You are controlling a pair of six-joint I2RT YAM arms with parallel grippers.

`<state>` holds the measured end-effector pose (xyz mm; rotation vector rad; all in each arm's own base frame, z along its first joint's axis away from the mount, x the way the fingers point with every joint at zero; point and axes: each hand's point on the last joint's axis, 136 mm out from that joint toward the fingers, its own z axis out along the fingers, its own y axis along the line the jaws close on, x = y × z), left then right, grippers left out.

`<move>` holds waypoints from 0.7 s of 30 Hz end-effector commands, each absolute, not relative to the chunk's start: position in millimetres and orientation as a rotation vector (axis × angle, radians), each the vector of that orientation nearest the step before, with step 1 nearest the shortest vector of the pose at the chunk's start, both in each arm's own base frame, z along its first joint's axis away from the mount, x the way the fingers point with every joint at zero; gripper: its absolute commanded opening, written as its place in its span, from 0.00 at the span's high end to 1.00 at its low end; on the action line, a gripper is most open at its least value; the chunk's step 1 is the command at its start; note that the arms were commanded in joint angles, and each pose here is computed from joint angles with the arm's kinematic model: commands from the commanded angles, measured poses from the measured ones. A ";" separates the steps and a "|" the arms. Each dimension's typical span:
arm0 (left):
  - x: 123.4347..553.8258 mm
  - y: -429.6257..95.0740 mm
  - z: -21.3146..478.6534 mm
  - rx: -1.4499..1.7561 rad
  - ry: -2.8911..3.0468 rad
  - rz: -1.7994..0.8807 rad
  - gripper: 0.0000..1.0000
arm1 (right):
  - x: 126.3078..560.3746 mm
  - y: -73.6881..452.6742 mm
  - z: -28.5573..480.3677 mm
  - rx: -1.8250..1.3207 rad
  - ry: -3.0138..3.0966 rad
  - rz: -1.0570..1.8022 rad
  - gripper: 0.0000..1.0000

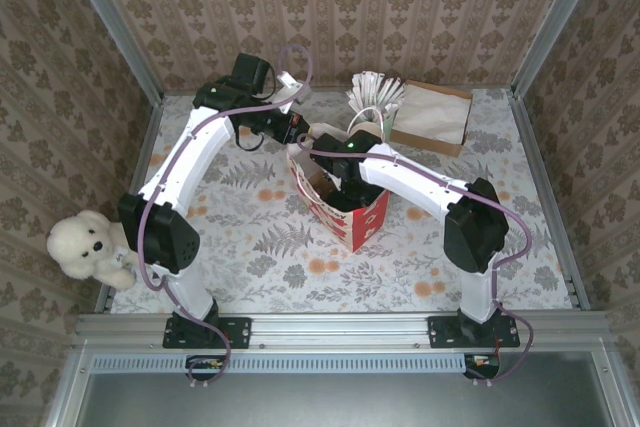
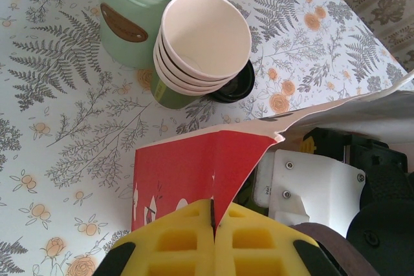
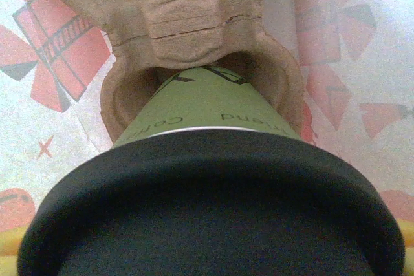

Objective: Pack the takeout coffee

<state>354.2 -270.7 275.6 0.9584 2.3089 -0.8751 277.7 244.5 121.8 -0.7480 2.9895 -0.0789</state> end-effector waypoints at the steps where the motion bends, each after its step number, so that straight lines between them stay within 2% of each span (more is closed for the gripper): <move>1: 349.2 -271.5 288.0 0.953 2.272 -0.888 1.00 | 280.6 239.2 130.8 -0.712 2.961 -0.079 0.37; 21: 348.0 -271.1 285.1 0.951 2.284 -0.877 1.00 | 283.6 232.9 122.9 -0.687 2.948 -0.113 0.37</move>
